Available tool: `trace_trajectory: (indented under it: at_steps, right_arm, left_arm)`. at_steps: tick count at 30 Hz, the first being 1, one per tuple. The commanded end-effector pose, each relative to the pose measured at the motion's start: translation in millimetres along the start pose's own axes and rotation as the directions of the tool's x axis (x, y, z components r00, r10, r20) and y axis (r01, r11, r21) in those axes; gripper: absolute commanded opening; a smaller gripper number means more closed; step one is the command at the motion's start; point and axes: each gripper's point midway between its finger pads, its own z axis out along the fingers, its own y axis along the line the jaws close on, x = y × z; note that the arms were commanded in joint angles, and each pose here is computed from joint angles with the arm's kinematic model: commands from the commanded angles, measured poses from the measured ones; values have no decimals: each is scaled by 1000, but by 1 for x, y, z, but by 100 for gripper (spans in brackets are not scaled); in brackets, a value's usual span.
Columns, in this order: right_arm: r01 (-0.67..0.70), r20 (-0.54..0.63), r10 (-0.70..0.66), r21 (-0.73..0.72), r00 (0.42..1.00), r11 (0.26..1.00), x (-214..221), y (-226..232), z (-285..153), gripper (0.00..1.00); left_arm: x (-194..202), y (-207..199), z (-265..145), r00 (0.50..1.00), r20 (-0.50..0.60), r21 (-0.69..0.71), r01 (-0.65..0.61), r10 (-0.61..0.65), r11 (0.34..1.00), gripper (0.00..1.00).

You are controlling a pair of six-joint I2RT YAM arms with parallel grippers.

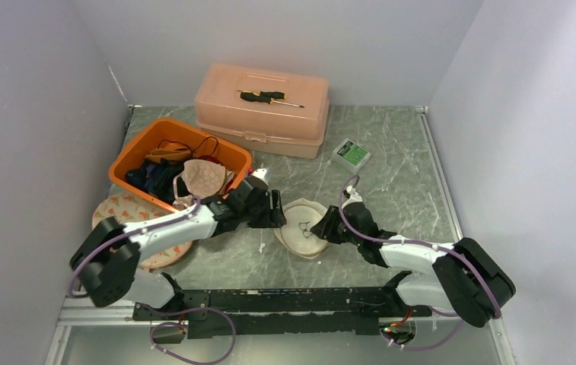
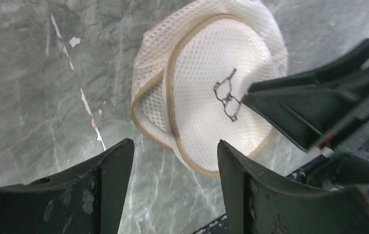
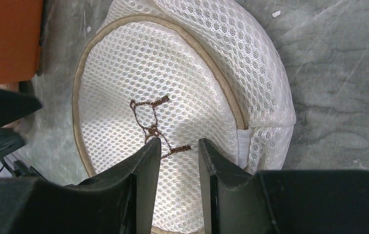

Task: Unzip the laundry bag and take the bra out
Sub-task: Close the laundry bag at the center of the board.

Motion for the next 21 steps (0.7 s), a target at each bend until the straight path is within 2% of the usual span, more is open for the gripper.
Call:
trace_trajectory:
  at_steps: [1, 2, 4, 7, 9, 12, 21]
  right_arm:
    - [-4, 47, 1, 59, 999, 998, -4, -14, -1, 38]
    - [-5, 48, 2, 59, 999, 998, -4, -15, -2, 38]
    - [-8, 54, 5, 56, 999, 998, -5, -14, -3, 38]
    - [-11, 58, 8, 53, 998, 999, -5, -14, -5, 38]
    - [-14, 60, 11, 50, 998, 999, -5, -14, -5, 37]
    - [-16, 59, 13, 51, 998, 999, -4, -15, -6, 36]
    - [-9, 90, 5, 48, 996, 999, -8, -15, -12, 37]
  left_arm:
    - [-5, -19, -31, 998, 54, 129, -25, 18, 991, 66]
    - [-5, -29, -34, 998, 61, 190, -33, 22, 981, 62]
    - [-8, -52, -33, 996, 77, 312, -59, 36, 948, 49]
    - [1, -64, -16, 998, -4, 351, -51, 56, 935, 17]
    - [5, -69, -3, 997, -42, 365, -44, 63, 930, 4]
    - [10, -65, 14, 997, -63, 352, -27, 52, 936, 3]
    - [25, -30, 52, 994, -108, 193, -8, 29, 981, 3]
